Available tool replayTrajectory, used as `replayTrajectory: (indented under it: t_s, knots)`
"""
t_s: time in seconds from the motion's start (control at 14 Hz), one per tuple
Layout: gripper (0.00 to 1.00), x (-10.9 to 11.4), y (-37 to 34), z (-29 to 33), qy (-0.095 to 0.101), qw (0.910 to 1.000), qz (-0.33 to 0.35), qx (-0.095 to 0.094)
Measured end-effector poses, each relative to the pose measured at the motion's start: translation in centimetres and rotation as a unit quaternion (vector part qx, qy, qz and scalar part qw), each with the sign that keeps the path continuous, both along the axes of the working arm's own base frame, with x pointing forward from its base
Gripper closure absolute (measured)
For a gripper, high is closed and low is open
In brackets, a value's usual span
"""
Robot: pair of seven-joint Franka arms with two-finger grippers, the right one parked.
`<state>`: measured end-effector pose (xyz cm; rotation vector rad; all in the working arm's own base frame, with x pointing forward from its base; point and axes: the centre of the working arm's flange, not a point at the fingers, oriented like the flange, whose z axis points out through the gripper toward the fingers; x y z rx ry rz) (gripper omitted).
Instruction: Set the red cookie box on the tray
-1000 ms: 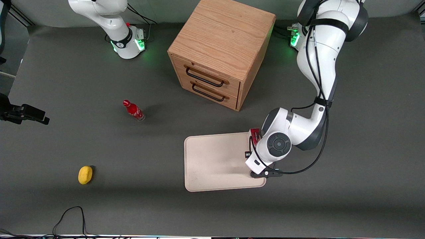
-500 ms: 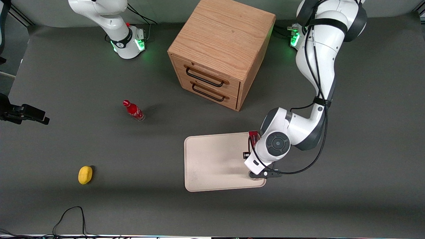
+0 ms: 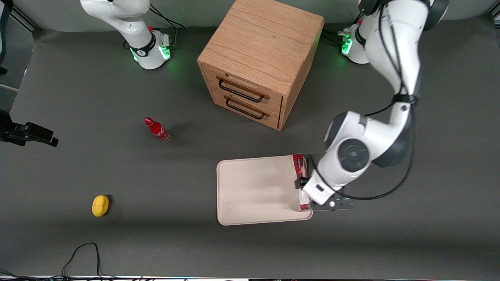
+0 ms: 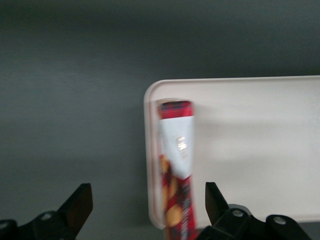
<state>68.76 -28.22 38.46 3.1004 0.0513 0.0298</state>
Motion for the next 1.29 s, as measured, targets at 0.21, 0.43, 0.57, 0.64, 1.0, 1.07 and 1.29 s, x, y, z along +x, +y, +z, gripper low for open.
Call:
replayTrajectory:
  t_s: [0.21,0.43,0.57,0.64,1.0,1.07,1.29]
  knots:
    - [0.00,-1.7,7.7,7.3,0.029,0.9993,-0.017,0.018]
    - [0.00,-4.9,15.4,13.6,0.031,0.9992,-0.012,0.020]
    - [0.00,-7.9,20.2,16.6,0.023,0.9993,-0.020,0.021]
    - [0.00,-9.5,22.0,17.8,0.018,0.9992,-0.024,0.025]
    - [0.00,-15.8,25.0,21.0,0.000,0.9983,-0.036,0.046]
    - [0.00,-16.1,25.2,20.9,0.000,0.9983,-0.035,0.046]
    - [0.00,-16.1,25.3,20.2,0.004,0.9982,-0.036,0.046]
